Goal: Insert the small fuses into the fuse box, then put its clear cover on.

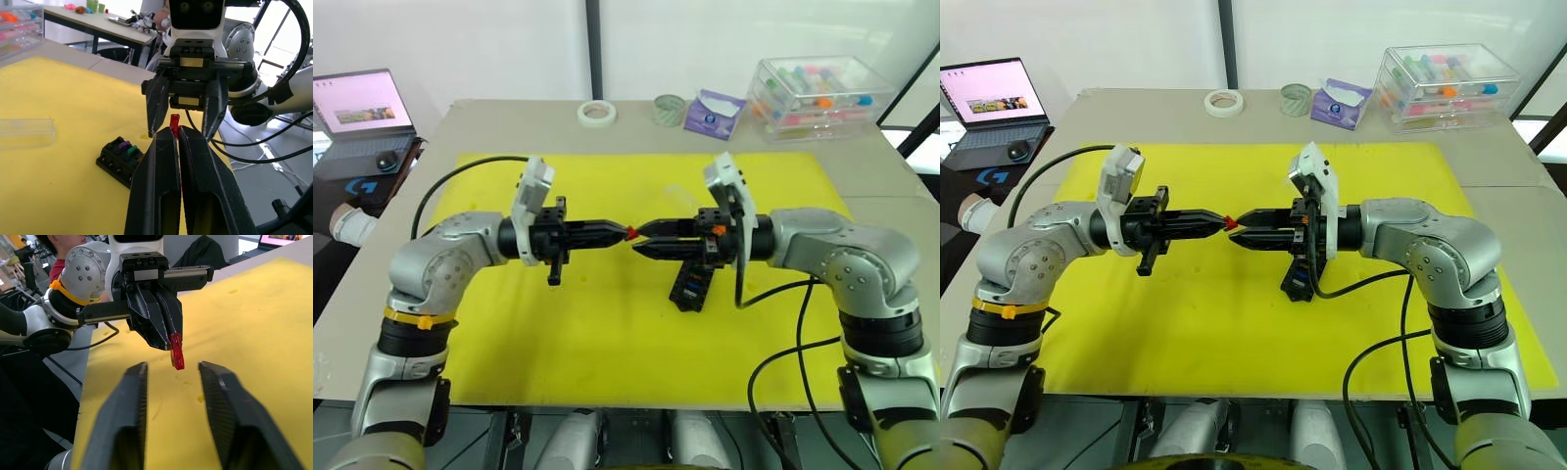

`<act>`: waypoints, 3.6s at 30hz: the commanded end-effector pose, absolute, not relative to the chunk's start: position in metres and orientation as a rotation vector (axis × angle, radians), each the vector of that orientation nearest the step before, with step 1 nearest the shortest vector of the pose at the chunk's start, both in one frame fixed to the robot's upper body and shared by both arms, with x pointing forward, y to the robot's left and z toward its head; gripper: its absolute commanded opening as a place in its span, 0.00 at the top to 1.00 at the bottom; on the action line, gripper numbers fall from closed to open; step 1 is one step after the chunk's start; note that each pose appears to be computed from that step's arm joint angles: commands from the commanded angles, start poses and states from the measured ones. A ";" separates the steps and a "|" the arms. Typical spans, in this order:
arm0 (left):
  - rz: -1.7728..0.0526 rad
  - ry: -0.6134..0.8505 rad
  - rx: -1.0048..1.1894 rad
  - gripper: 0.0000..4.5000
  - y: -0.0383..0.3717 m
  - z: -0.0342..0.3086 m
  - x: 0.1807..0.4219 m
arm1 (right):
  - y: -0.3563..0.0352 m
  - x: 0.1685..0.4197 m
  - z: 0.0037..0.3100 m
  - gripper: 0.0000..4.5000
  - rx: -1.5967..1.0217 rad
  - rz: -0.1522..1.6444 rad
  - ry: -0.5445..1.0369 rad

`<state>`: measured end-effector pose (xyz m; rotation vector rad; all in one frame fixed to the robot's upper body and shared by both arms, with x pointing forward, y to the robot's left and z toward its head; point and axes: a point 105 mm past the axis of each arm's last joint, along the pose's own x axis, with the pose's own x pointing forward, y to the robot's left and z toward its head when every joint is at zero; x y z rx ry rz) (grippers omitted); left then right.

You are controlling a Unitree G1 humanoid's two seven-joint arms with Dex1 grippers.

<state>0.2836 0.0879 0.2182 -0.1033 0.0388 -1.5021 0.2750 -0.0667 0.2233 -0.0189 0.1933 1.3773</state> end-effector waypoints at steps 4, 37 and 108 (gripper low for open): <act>-1.515 0.011 -0.073 1.00 0.085 0.224 0.280 | -0.067 0.273 0.239 0.62 -0.029 1.384 0.123; -1.520 0.051 -0.072 0.95 0.086 0.217 0.278 | -0.073 0.278 0.238 0.99 -0.025 1.353 0.131; -1.427 -0.163 0.247 0.00 -0.010 0.156 0.311 | -0.164 0.311 0.186 1.00 -0.737 0.927 0.490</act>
